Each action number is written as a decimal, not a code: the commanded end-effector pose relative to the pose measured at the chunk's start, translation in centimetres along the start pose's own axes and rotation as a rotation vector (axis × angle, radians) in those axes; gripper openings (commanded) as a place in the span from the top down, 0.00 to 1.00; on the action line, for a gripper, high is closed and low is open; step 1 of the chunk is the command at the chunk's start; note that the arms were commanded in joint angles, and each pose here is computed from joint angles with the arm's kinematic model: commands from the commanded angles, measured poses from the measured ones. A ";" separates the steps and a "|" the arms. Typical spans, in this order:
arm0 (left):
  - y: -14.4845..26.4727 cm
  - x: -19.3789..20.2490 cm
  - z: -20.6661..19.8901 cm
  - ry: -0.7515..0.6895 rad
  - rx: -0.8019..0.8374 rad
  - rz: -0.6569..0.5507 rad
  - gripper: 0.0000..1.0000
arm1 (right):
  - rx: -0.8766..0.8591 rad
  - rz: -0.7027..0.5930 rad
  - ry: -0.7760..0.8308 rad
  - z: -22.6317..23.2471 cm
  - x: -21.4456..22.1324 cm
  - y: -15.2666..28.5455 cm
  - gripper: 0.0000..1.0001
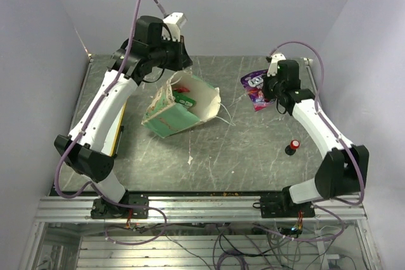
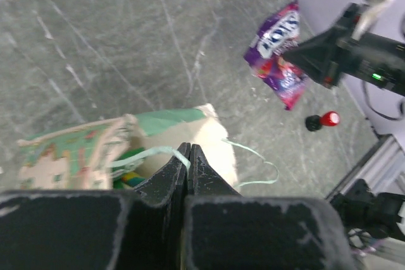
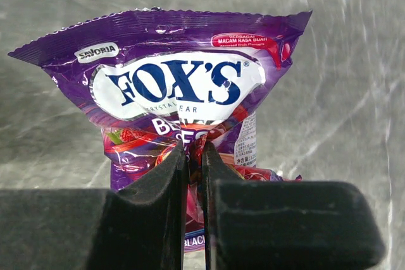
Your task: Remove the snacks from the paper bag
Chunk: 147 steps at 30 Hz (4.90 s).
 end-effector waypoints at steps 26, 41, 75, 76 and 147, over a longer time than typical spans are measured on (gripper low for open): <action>0.7 1.7 -4.2 0.112 0.156 0.018 0.93 | -0.492 0.094 -0.342 5.5 1.3 -3.3 0.03; 1.8 -0.2 -3.7 0.094 0.089 -0.036 0.93 | -0.920 0.138 -0.551 19.3 0.6 2.5 0.38; 4.2 5.1 -8.9 0.172 0.311 0.024 0.93 | -0.806 0.336 -0.416 26.3 9.2 8.7 0.78; 4.5 5.2 -8.9 0.174 0.308 0.026 0.93 | -0.767 0.334 -0.404 25.5 9.7 9.0 0.73; 5.9 2.9 -8.3 0.248 0.234 -0.036 0.93 | -0.383 -0.496 0.499 28.5 0.5 2.2 0.58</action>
Point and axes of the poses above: each gripper's point midway between its finger pads, its own y axis back along the fingers, its own z axis along the line the jaws close on, x = y × z, the point moved 1 cm from there along y, back along the fingers, and after that the axes turned 3 degrees about y, right-handed, at the moved point
